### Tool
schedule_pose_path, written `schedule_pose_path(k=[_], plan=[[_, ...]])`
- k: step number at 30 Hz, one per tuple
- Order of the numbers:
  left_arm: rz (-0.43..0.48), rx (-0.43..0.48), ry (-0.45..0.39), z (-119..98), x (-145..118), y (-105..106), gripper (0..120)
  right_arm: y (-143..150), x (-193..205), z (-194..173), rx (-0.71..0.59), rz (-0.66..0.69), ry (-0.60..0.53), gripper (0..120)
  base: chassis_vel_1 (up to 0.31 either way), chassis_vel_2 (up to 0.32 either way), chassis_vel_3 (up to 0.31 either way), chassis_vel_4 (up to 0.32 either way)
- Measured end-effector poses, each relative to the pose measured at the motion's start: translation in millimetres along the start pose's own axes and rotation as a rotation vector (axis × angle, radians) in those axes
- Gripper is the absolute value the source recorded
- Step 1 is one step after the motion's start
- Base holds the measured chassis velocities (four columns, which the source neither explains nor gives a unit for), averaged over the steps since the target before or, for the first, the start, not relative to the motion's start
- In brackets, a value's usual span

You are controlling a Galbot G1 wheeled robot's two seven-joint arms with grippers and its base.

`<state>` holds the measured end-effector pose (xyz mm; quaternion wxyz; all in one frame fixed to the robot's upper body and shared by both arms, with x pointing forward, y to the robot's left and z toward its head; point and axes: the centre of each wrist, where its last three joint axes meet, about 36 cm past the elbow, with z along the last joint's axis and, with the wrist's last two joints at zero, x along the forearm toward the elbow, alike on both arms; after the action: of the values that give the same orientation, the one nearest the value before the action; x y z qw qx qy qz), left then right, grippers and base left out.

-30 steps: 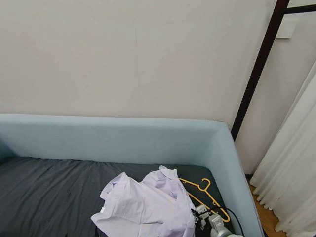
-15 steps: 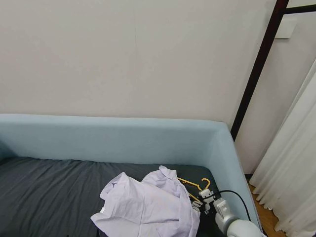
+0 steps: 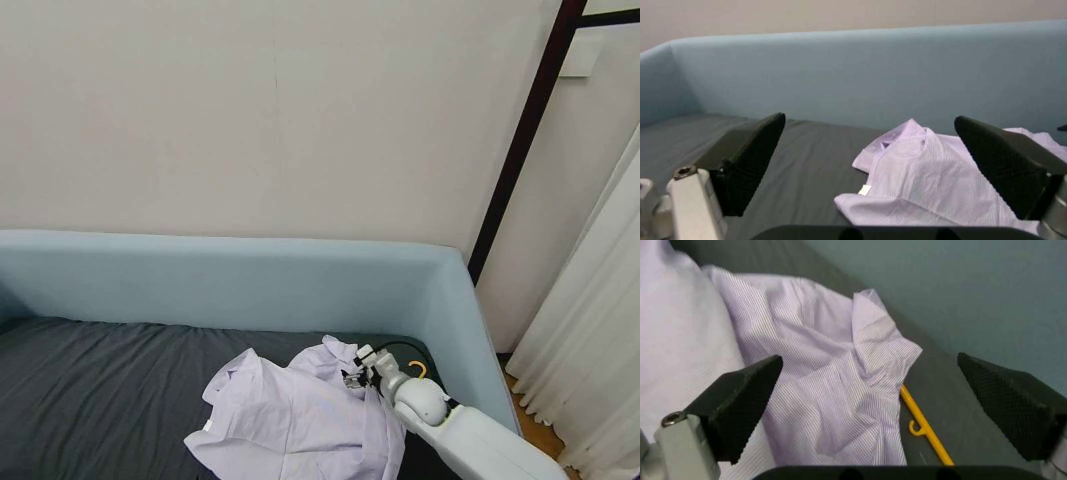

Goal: Pick up the clothes from the sofa and hang them on the clothes hanger.

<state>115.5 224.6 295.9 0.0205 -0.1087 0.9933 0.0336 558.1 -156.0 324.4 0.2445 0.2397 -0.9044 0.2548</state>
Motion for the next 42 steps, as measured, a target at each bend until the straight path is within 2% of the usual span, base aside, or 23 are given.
schedule_pose_path(k=[9, 27, 31, 32, 36, 37, 42], plan=[[-0.014, -0.006, -0.006, 0.4, 1.3, 4.1, 100, 1.7, -41.1, 35.6, 0.165, 0.025, 0.063, 100, 0.000, 0.000, 0.000, 0.000], [-0.021, 0.002, -0.007, 4.7, -2.1, 1.8, 100, 34.5, -38.5, 63.6, 0.226, -0.046, 0.087, 99, 0.000, 0.000, 0.000, 0.000], [-0.023, 0.002, -0.005, 5.4, -2.0, 1.6, 100, 43.0, -40.1, 68.3, 0.229, -0.057, 0.091, 85, 0.000, 0.000, 0.000, 0.000], [-0.023, 0.002, -0.005, 5.4, -2.0, 1.6, 100, 43.0, -40.1, 68.3, 0.229, -0.057, 0.091, 85, 0.000, 0.000, 0.000, 0.000], [-0.026, 0.003, -0.005, 5.4, -2.2, 1.0, 100, 45.6, -39.4, 67.3, 0.216, -0.069, 0.091, 67, 0.000, 0.000, 0.000, 0.000], [-0.026, 0.003, -0.005, 5.4, -2.2, 1.0, 100, 45.6, -39.4, 67.3, 0.216, -0.069, 0.091, 67, 0.000, 0.000, 0.000, 0.000], [-0.029, 0.006, -0.005, 5.7, -2.4, -0.2, 100, 50.5, -36.6, 70.7, 0.212, -0.081, 0.094, 45, 0.000, 0.000, 0.000, 0.000]])
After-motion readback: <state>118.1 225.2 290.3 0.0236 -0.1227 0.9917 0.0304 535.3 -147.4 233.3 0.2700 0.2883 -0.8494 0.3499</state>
